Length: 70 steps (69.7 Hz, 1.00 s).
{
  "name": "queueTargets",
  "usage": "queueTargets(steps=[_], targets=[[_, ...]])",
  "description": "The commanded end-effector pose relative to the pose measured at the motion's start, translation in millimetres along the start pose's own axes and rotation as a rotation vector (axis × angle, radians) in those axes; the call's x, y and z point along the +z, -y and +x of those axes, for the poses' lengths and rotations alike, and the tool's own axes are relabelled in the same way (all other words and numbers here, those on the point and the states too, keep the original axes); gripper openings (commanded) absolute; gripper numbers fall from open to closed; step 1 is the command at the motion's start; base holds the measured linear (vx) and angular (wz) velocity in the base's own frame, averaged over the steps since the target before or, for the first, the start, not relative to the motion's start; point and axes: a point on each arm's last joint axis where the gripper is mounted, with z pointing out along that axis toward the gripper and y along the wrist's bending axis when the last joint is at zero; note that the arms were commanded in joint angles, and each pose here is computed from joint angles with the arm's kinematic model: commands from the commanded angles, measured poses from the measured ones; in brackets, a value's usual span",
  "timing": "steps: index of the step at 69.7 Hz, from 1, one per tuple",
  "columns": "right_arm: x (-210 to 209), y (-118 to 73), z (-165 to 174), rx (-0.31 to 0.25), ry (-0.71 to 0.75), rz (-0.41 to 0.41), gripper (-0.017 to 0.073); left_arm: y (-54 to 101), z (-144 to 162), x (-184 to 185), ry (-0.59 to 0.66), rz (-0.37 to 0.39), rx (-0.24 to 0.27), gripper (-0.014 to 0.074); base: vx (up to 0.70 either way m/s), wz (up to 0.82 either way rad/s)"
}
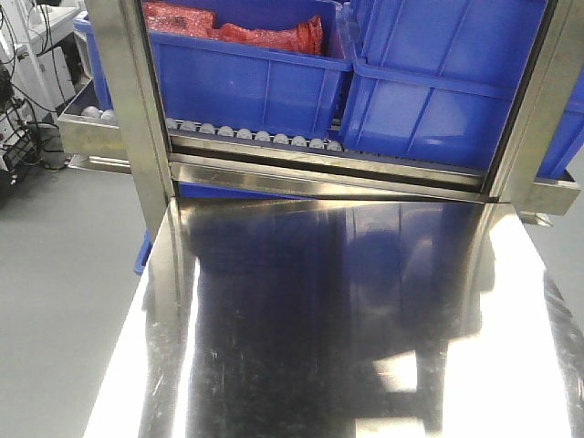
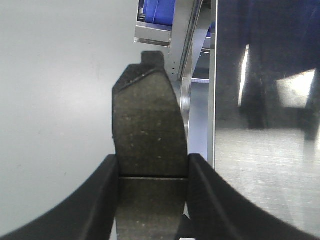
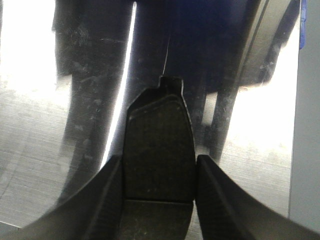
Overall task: Move and align brake pads A on conveyor
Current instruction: 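Hold both pads raised above the empty steel table, then turn the base away from the steel table toward the yellow line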
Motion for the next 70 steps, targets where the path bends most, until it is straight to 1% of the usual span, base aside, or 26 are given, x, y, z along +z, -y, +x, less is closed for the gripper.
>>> queueTargets(steps=[1,38,52,70], targets=[[-6.8,-0.4,-10.6,-0.009,0.093,-0.003,-0.0007,0.5,-9.9,-7.7,0.089,0.016,-0.004,-0.0006,0.0,0.0],[-6.8,-0.4,-10.6,-0.009,0.093,-0.003,-0.0007,0.5,-10.0,-7.7,0.091,0.017,-0.004,-0.0006,-0.02,0.06],[-6.8,-0.3,-10.3,-0.009,0.089,-0.003,-0.0008,0.5,-10.0,-7.7,0.091,0.017,-0.004,-0.0006,-0.07,0.28],[-6.8,-0.3,-10.3,-0.009,0.089,-0.003,-0.0008,0.5,-10.0,-7.7,0.091,0.017,-0.004,-0.0006,-0.11,0.45]])
